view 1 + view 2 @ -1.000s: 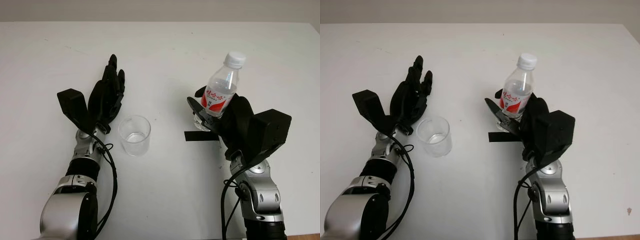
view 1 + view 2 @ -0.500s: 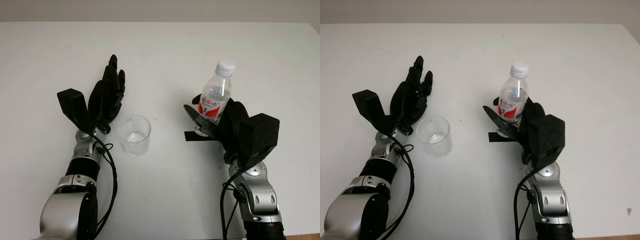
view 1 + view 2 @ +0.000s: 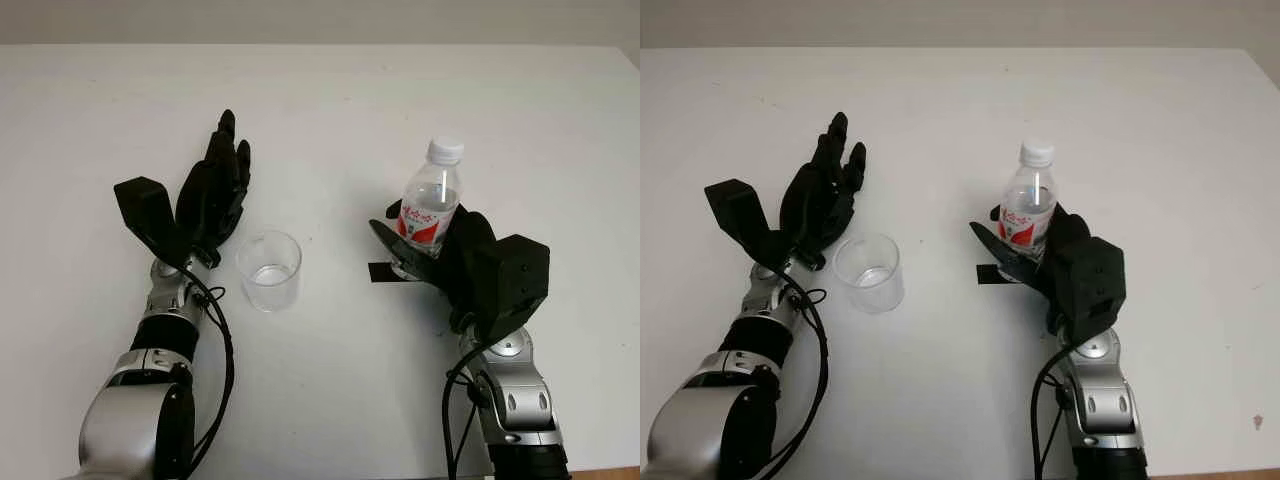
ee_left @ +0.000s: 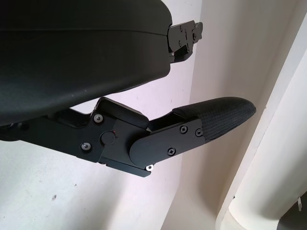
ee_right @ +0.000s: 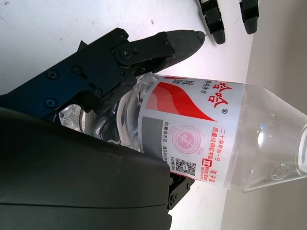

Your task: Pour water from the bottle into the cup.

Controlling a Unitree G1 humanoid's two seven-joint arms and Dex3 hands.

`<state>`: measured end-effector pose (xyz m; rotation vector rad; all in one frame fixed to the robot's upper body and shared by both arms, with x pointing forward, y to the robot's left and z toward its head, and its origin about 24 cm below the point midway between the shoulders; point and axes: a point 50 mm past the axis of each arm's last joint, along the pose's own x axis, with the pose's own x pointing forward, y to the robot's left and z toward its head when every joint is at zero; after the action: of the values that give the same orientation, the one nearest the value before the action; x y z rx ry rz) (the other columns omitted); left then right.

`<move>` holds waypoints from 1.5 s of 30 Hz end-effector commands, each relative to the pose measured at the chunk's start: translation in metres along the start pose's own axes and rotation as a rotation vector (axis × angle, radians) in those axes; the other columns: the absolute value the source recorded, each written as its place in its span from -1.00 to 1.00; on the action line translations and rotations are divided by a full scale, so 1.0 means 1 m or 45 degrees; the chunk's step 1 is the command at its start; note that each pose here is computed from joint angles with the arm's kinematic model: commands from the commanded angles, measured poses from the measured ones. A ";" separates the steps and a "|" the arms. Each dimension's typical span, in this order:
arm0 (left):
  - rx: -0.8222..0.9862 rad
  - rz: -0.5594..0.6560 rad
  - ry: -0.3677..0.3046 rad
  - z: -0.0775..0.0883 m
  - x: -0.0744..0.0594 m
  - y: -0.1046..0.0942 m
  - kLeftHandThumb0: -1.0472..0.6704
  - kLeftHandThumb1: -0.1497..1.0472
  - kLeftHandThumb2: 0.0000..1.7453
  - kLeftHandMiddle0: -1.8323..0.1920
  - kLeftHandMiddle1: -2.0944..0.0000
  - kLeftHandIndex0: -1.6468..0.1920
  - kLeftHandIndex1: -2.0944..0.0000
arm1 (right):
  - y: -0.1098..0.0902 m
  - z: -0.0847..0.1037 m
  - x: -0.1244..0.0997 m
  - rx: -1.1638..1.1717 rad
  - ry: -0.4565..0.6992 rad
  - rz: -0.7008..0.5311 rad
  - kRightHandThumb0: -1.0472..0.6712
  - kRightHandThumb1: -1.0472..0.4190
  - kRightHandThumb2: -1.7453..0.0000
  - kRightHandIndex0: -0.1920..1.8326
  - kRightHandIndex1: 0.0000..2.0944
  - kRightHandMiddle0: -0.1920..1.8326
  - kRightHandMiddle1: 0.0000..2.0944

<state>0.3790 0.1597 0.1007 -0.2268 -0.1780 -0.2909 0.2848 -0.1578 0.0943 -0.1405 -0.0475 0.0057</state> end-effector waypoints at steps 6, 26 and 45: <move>-0.001 0.021 0.037 -0.006 -0.005 0.006 -0.78 1.00 -0.14 1.00 1.00 1.00 1.00 | 0.004 -0.019 -0.004 0.039 0.060 0.015 -0.35 -1.00 0.50 0.42 1.00 0.19 1.00; 0.007 0.008 0.030 -0.001 -0.003 0.007 -0.78 1.00 -0.15 1.00 1.00 1.00 1.00 | -0.005 -0.026 -0.022 -0.206 0.107 0.445 -0.65 -0.75 0.94 -0.93 -0.91 -0.98 -0.62; 0.006 0.010 0.028 -0.002 -0.005 0.009 -0.76 1.00 -0.12 1.00 1.00 1.00 1.00 | -0.019 -0.037 -0.032 -0.317 0.137 0.430 -0.94 -0.77 0.93 -1.00 -1.00 -1.00 -1.00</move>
<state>0.3789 0.1649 0.0993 -0.2213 -0.1622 -0.2896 0.2623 -0.1719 0.0853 -0.3873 -0.0378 0.3544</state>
